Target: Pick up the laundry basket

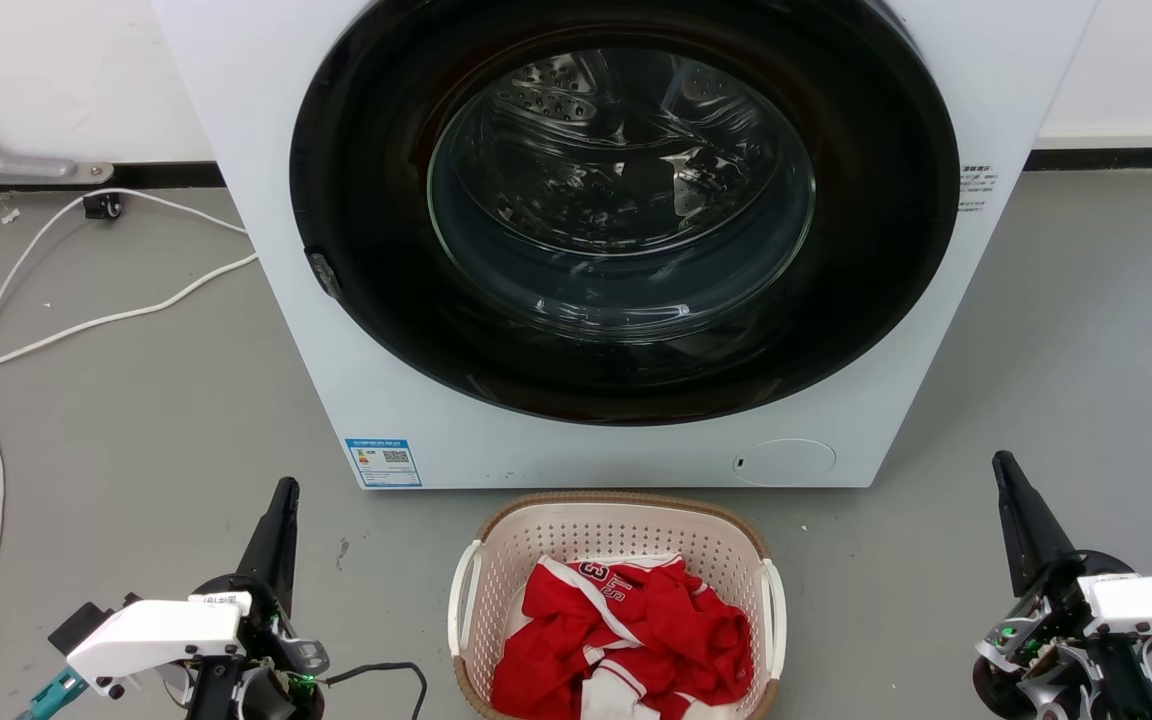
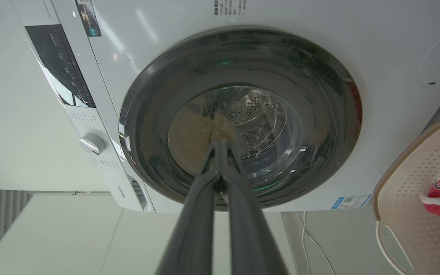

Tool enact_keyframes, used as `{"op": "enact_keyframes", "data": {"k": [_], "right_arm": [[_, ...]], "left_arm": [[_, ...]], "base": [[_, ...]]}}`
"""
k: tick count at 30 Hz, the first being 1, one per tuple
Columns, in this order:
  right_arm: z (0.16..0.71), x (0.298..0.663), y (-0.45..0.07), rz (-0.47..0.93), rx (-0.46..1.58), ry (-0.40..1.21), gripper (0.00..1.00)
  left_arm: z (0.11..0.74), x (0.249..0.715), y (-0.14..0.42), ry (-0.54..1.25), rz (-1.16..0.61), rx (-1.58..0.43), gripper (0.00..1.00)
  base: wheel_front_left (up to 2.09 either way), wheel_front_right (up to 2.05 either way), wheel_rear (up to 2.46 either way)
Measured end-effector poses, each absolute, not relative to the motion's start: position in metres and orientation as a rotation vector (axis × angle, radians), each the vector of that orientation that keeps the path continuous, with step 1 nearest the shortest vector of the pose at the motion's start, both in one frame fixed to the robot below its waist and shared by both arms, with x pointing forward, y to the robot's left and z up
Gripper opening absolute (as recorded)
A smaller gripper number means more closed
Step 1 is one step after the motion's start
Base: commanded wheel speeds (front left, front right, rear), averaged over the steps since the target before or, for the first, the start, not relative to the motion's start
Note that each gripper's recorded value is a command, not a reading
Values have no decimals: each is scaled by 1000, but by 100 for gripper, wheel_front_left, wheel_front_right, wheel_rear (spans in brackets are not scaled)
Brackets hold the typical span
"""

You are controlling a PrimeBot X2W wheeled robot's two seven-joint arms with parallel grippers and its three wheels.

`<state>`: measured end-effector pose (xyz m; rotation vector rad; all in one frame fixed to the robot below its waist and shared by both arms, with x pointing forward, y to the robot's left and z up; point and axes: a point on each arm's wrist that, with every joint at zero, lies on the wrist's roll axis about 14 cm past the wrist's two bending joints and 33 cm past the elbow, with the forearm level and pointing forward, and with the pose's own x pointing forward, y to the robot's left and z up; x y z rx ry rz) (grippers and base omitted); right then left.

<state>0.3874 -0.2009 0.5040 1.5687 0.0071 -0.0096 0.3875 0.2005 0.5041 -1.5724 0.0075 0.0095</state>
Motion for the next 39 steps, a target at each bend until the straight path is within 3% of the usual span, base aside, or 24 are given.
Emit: {"op": "enact_keyframes", "data": {"k": [15,16,29,39], "right_arm": [[504,387,-201,-9,1569,8,0],[503,387,-201,-11,1569,10,100],[487,379,-196,-60,1535,39,100],[492,380,-195,-52,1351,26,100]], "left_arm": [[504,388,201,7,10,-1572,0],[503,387,201,9,12,-1572,100],[485,379,187,60,47,-1555,100],[493,381,182,48,20,-1346,100]], "base": [[0,0,0],[0,0,0],[0,0,0],[0,0,0]]}}
